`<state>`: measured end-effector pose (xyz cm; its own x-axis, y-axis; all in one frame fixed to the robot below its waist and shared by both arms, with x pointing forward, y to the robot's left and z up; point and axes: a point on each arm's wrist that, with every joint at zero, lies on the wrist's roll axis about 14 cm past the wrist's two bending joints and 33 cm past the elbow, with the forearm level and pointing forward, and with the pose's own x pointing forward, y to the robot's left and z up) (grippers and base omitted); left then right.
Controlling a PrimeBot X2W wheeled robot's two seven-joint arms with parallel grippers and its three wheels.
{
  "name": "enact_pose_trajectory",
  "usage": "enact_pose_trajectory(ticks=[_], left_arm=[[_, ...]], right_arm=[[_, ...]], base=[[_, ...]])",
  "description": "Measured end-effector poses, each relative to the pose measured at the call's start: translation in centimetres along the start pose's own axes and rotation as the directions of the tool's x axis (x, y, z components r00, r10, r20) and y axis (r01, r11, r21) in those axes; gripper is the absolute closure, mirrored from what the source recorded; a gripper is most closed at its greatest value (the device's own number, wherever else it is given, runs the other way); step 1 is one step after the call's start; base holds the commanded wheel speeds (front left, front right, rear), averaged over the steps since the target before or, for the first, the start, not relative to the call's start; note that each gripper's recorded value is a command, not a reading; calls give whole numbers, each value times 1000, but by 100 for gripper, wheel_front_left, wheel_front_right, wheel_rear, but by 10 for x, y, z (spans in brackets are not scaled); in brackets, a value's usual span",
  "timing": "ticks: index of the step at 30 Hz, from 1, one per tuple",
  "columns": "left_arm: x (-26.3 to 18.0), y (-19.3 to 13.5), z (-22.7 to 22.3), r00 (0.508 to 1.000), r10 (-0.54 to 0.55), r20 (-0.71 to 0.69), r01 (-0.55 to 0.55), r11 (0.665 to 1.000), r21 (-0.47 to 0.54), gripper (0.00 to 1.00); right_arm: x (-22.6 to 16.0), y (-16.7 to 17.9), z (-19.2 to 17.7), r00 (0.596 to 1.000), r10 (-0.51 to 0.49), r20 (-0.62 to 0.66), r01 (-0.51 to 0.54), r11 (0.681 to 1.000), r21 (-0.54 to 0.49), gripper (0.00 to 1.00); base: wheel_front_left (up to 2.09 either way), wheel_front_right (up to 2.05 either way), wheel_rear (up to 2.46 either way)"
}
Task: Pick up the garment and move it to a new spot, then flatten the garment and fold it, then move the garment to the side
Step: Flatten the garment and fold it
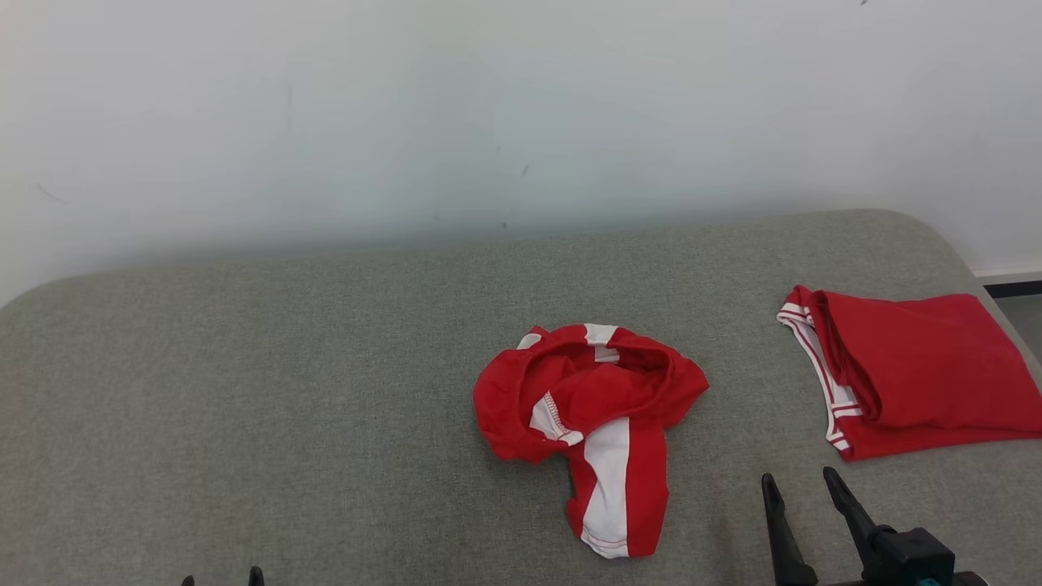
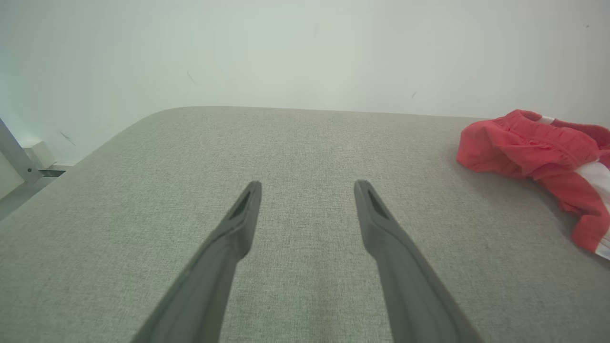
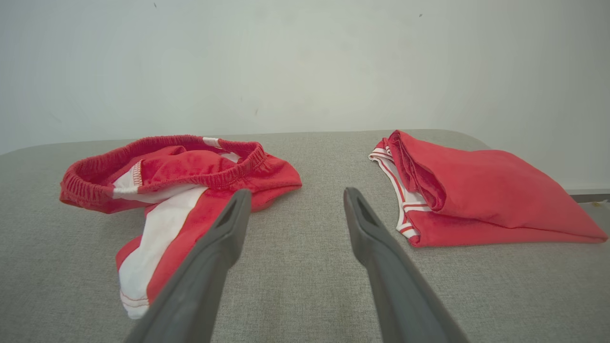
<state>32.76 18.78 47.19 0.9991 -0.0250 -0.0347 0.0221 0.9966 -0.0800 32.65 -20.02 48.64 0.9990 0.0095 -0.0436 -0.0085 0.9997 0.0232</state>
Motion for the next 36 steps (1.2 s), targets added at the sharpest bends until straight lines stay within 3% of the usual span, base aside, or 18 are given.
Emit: enact_pose_trajectory(ticks=[10, 17, 22, 26, 31, 34, 36], left_arm=[[2, -7, -10, 999, -36, -41, 36, 999, -8, 0], [35, -61, 14, 965, -263, -16, 263, 965, 0, 0], [55, -140, 29, 866, -498, -47, 497, 867, -18, 0], [61, -197, 34, 752, -653, -85, 656, 755, 2, 0], [57, -250, 15, 612, -767, -194, 783, 621, 13, 0], [67, -260, -2, 580, -770, -266, 804, 593, 34, 0], [77, -265, -11, 584, -755, -299, 799, 599, 50, 0]], right_arm=[[2, 2, -3, 1000, 4, -9, -4, 1000, 11, 0], [7, 1, -2, 1000, -1, -13, 1, 1000, 11, 0], [9, -7, 0, 1000, -27, -14, 27, 1000, 2, 0], [8, -15, -1, 998, -54, -18, 54, 999, 1, 0], [-1, -29, -3, 994, -106, -16, 106, 994, 5, 0], [-15, -31, -10, 991, -126, -34, 126, 992, 12, 0], [-18, -35, -10, 989, -142, -37, 142, 990, 11, 0]], base=[[0, 0, 0], [0, 0, 0], [0, 0, 0], [0, 0, 0], [0, 0, 0], [0, 0, 0], [0, 0, 0]])
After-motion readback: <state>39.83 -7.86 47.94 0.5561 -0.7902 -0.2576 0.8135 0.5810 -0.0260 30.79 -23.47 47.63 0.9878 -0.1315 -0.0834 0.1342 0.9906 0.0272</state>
